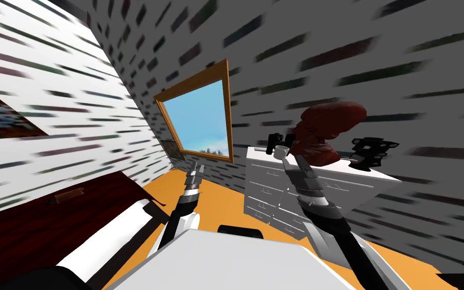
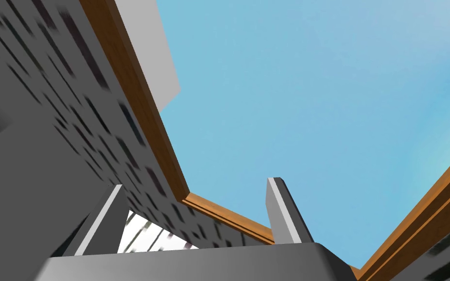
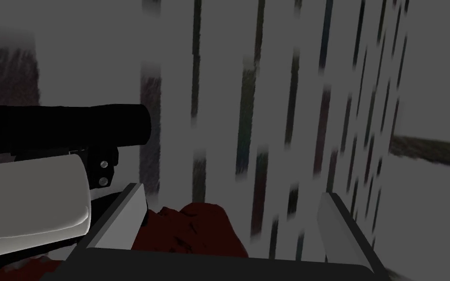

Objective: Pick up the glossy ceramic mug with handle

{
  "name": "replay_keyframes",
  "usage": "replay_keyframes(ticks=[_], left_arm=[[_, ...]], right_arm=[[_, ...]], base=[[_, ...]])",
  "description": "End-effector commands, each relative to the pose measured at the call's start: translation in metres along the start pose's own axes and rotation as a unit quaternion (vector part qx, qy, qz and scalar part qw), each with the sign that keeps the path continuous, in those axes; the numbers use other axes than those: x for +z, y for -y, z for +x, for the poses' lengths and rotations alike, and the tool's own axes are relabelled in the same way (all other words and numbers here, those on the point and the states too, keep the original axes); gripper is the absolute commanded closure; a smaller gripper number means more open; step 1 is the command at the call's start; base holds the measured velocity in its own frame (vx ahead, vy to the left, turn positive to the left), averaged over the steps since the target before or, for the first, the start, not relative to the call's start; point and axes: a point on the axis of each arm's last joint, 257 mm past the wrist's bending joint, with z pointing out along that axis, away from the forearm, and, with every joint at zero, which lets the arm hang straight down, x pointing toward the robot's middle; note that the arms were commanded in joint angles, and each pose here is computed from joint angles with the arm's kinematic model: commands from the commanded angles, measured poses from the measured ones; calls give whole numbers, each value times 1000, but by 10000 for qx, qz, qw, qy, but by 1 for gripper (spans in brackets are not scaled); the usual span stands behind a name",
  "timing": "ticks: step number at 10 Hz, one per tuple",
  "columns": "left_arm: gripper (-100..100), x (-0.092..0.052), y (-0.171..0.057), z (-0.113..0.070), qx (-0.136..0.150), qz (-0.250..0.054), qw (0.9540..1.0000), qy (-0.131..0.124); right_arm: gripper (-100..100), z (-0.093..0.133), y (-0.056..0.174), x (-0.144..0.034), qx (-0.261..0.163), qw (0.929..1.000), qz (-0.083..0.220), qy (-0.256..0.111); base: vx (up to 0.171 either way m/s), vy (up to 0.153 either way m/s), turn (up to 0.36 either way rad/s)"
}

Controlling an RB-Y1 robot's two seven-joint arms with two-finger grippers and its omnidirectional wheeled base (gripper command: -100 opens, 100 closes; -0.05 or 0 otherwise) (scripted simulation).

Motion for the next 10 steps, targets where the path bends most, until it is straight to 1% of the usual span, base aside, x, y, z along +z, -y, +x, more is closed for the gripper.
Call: replay_keyframes(ticks=[1, 2, 3, 4, 5, 6, 7, 8, 9, 10], left_arm=[[0, 0, 0, 0, 0, 0, 10000, 0], [0, 0, 0, 0, 0, 0, 10000, 0], [0, 0, 0, 0, 0, 0, 10000, 0], [0, 0, 0, 0, 0, 0, 10000, 0], [0, 0, 0, 0, 0, 0, 10000, 0], [0, 0, 0, 0, 0, 0, 10000, 0], [0, 0, 0, 0, 0, 0, 10000, 0], [0, 0, 0, 0, 0, 0, 10000, 0], [0, 0, 0, 0, 0, 0, 10000, 0], [0, 0, 0, 0, 0, 0, 10000, 0]], right_arm=[[-100, 2, 5, -1, -322, 9991, 43, -286], [-100, 4, 5, -1, -352, 9987, 39, -379], [-100, 6, 9, -2, -576, 9966, 65, -585], [-100, 7, 9, -2, -594, 9961, 62, -642], [-100, 8, 13, -3, -826, 9928, 83, -864], [-100, 10, 12, -3, -844, 9921, 80, -920], [-100, 11, 17, -5, -1078, 9875, 99, -1144], [-100, 12, 17, -4, -1100, 9865, 93, -1209], [-100, 12, 21, -6, -1335, 9806, 110, -1430], [-100, 14, 21, -6, -1361, 9791, 102, -1509]], base=[[-14, -35, -64], [-5, -26, -21], [-1, -20, -40], [0, -13, -28], [3, -14, -49], [3, -11, -23], [6, -12, -41], [6, -10, -29], [10, -11, -45], [9, -9, -25]])
